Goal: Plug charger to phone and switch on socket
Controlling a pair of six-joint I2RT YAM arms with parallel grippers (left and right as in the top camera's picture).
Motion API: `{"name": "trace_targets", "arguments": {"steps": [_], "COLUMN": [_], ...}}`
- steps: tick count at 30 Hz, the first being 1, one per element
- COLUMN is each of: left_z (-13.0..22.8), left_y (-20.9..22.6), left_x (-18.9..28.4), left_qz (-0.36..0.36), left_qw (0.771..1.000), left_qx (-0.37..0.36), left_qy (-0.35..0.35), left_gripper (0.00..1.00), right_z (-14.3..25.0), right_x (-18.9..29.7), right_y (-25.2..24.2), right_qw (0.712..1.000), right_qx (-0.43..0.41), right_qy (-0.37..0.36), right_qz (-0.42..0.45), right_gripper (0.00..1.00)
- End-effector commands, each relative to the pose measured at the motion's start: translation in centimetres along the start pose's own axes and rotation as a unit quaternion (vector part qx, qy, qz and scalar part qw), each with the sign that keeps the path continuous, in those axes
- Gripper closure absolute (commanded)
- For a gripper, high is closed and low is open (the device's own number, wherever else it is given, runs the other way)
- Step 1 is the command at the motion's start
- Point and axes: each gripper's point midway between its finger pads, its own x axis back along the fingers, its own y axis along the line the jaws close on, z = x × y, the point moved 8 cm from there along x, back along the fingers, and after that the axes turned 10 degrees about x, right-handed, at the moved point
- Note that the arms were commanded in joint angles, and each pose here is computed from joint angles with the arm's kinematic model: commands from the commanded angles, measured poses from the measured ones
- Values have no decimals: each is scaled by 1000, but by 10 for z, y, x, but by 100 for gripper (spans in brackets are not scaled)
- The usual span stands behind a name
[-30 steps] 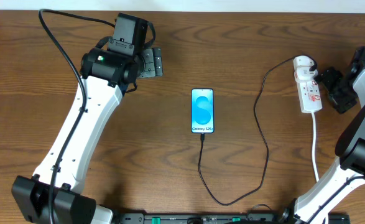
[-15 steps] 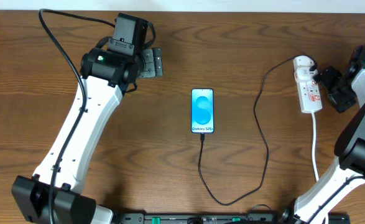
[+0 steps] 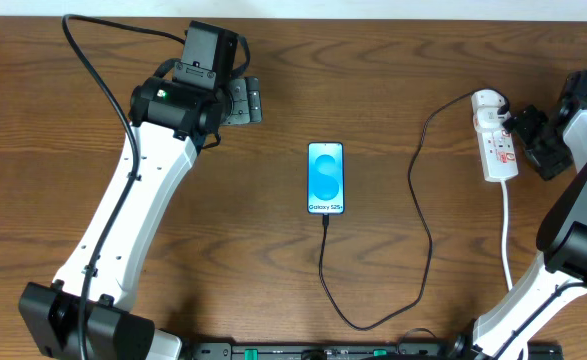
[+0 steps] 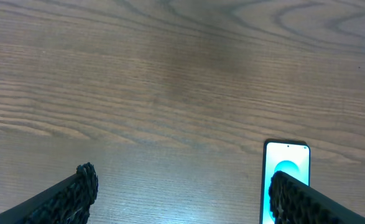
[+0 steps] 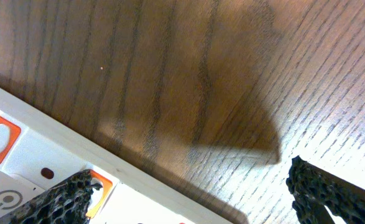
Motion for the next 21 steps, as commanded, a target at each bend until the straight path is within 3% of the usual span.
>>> {"name": "trace_targets", "arguments": {"steps": [1,21], "left_z": [0,0], "left_y": [2,2], "left_x": [-1,-1], "left_qz": [-8,-8], "left_qw": [1000,1000], "left_qx": [-5,-5], "left_qy": [-1,-1], "left_gripper": [11,11], "right_z": [19,29], "right_x": [-11,-10], "right_y": [10,24], "right_qw": [999,998], "right_qx": [18,38], "right_qy": [37,54], "right_qz": [-5,-20], "right_gripper": [1,1]}}
